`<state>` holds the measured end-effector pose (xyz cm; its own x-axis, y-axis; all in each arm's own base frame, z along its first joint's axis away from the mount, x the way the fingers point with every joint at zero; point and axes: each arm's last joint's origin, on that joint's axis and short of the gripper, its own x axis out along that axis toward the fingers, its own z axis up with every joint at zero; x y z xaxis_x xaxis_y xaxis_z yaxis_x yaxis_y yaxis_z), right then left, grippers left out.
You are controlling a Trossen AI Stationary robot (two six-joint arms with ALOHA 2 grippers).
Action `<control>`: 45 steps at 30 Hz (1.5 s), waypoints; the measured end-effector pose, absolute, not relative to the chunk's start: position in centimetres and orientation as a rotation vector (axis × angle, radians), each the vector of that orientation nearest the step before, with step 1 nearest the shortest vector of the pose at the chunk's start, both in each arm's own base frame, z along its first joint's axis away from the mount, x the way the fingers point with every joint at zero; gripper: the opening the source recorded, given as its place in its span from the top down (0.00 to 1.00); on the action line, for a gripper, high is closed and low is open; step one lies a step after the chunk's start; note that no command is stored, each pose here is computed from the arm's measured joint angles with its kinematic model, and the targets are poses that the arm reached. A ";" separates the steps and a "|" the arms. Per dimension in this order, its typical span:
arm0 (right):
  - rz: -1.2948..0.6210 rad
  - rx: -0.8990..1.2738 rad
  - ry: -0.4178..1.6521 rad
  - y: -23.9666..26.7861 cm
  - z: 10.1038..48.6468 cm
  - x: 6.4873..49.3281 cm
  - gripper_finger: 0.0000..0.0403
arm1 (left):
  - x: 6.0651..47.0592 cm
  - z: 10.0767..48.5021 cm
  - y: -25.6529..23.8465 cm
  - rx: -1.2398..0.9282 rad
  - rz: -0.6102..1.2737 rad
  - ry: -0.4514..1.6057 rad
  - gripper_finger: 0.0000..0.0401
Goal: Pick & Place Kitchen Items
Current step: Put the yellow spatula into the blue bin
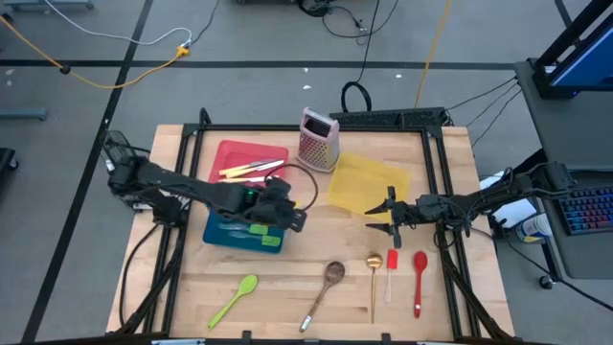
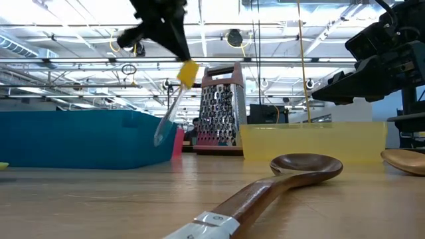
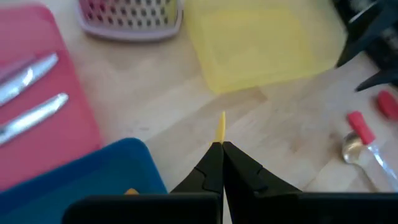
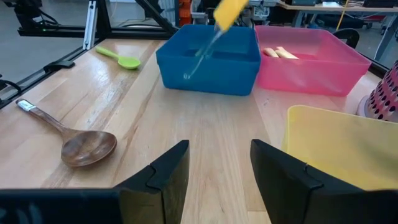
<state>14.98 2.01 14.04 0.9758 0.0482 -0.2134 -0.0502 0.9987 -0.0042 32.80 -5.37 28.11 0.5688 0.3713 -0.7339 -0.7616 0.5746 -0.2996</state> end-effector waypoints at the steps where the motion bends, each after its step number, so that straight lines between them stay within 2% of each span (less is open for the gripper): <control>1: 0.050 -0.010 0.215 2.0 14.0 15.0 0.59 | 32.4 28.6 -5.6 -0.647 0.725 0.644 1.00; 9: 0.050 -0.010 0.215 2.0 14.0 15.0 0.59 | 29.7 31.9 -7.3 -0.587 0.735 0.470 1.00; 14: 0.050 -0.009 0.215 2.0 14.0 15.0 0.59 | 28.3 31.7 -7.7 -0.547 0.777 0.529 1.00; 18: 0.050 -0.009 0.215 2.0 14.0 15.0 0.59 | 27.1 30.9 -7.6 -0.547 0.831 0.651 1.00; 26: 0.050 -0.009 0.215 2.0 14.0 15.0 0.59 | 27.6 28.0 -7.8 -0.499 0.887 0.853 1.00; 34: 0.049 -0.010 0.220 2.0 14.0 15.0 0.59 | 30.2 23.1 -7.7 -0.375 0.896 1.085 0.98; 39: 0.049 -0.011 0.223 2.0 14.0 15.0 0.59 | 31.7 20.6 -7.4 -0.383 0.924 1.143 0.99; 45: 0.048 -0.013 0.227 2.0 13.9 15.0 0.59 | 32.5 18.7 -7.1 -0.409 0.944 1.192 0.89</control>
